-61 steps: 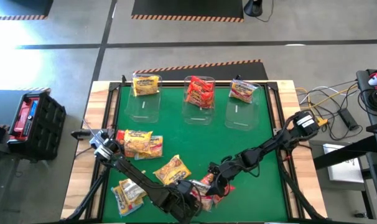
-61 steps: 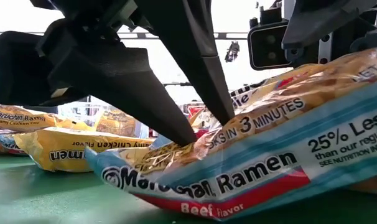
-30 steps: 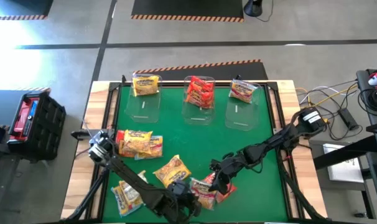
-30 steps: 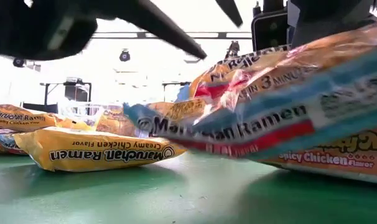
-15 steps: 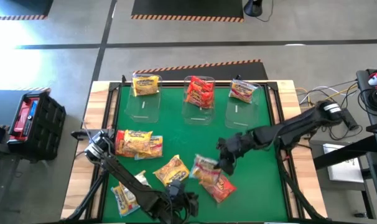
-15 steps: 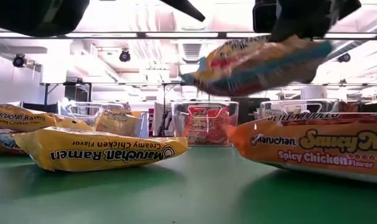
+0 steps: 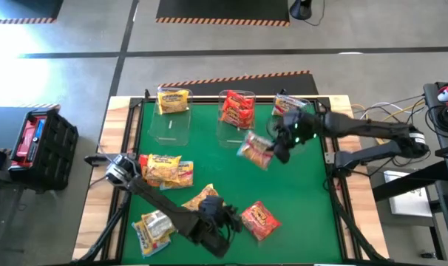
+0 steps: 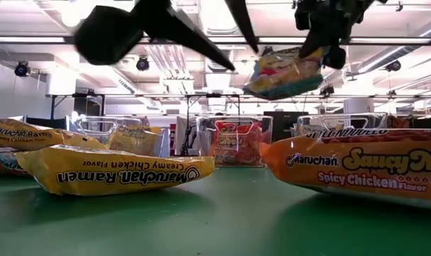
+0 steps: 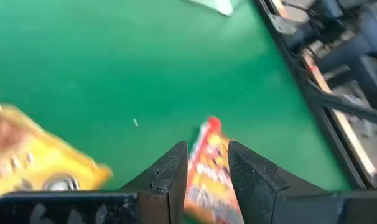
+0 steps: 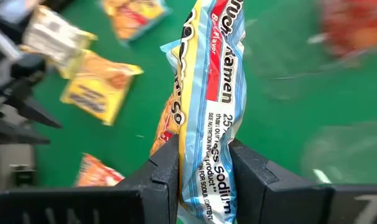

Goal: Sort Maruchan noodles
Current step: Put the blue noodle pack into the right transparent bin, then put the orange noodle pack into the middle transparent bin

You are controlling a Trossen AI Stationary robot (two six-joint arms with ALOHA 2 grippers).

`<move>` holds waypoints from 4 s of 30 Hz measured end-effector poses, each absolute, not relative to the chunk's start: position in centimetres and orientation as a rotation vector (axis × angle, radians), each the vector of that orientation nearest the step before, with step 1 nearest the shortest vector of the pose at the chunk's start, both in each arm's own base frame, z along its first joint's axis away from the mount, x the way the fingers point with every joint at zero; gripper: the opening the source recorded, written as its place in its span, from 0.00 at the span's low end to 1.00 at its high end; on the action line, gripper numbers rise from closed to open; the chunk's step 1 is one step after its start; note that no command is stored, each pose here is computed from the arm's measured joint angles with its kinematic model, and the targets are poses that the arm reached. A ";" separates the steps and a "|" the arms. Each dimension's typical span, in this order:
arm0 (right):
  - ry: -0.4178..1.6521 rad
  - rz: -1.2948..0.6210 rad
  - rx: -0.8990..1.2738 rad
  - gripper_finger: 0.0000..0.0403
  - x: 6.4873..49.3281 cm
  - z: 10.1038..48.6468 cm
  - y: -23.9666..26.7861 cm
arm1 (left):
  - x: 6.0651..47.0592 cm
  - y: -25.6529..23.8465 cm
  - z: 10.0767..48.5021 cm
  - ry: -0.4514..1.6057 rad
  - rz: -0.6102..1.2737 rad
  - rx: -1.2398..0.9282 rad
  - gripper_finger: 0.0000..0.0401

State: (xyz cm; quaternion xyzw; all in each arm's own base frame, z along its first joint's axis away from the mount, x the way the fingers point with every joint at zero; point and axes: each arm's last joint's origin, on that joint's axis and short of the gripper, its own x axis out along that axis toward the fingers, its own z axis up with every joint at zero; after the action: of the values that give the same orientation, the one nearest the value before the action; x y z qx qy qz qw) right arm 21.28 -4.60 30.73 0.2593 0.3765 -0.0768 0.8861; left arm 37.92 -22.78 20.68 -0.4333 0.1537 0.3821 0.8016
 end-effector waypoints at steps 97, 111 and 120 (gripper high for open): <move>1.022 0.068 0.480 0.45 21.2 27.1 0.4 | 36.7 -8.6 22.0 0.419 0.673 -0.858 0.25; 0.912 0.279 0.563 0.45 23.6 22.9 8.3 | 34.4 -16.1 22.8 0.373 0.551 -1.029 0.25; 0.996 0.308 0.428 0.45 24.6 18.7 13.1 | 33.6 -18.2 23.5 0.325 0.529 -1.068 0.25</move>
State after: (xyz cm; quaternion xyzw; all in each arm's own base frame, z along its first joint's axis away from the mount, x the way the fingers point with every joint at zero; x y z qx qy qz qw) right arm 24.56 13.13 18.67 0.2028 0.4720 0.1461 0.8454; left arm 33.62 -18.21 23.53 -0.5006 0.1522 0.2481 0.8153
